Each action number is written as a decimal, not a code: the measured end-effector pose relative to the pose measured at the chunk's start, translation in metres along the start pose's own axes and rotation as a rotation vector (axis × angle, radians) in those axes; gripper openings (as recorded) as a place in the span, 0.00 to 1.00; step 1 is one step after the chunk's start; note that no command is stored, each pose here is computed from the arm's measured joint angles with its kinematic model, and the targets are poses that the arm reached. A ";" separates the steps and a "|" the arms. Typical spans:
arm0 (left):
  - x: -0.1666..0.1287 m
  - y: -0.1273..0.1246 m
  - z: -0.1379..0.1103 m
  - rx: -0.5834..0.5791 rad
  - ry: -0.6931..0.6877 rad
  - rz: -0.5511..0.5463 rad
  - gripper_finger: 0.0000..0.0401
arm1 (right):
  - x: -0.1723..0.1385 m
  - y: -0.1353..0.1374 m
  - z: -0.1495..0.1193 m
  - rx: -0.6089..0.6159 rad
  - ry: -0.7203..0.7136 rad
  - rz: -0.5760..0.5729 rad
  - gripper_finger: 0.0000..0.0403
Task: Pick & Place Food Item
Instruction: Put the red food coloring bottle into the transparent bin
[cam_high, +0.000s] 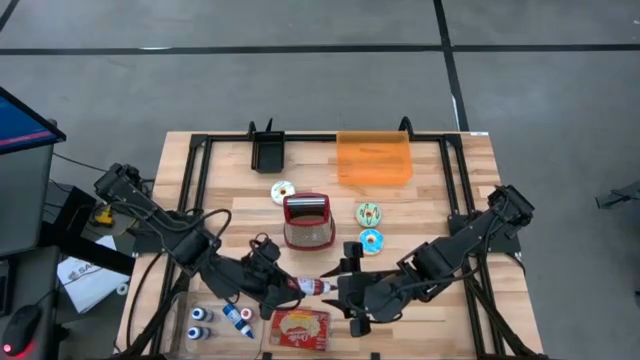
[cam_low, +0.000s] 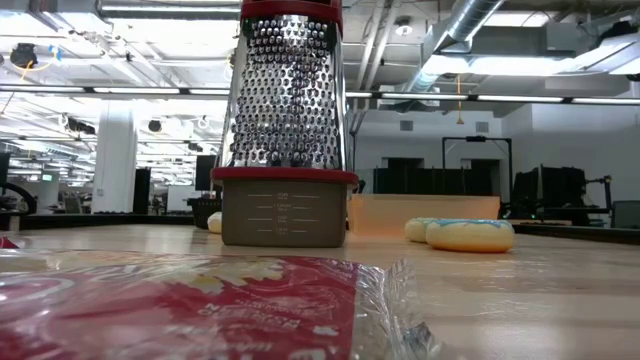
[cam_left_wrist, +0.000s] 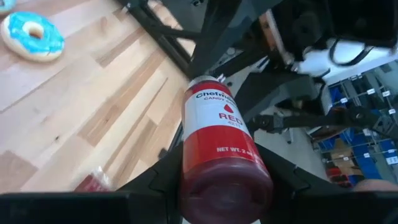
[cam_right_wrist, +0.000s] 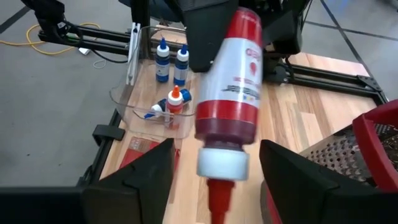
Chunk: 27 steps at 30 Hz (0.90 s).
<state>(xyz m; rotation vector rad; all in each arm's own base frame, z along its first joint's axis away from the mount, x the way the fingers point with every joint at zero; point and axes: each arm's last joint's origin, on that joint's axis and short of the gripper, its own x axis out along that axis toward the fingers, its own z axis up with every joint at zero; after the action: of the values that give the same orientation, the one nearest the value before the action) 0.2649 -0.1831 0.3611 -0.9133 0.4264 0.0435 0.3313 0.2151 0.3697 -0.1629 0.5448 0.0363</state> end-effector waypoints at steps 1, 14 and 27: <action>0.000 0.000 -0.001 0.001 0.013 0.003 0.34 | -0.001 0.001 0.000 0.004 0.003 0.001 0.56; -0.020 0.010 -0.044 -0.066 0.407 0.124 0.34 | -0.012 0.014 -0.020 0.071 0.146 0.001 0.56; -0.083 0.017 -0.114 -0.233 0.773 0.432 0.34 | -0.027 0.029 -0.034 0.118 0.217 -0.038 0.56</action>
<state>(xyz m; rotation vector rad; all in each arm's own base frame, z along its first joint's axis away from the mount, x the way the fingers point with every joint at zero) 0.1462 -0.2492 0.3190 -1.0336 1.3573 0.1381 0.2888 0.2382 0.3507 -0.0622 0.7578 -0.0515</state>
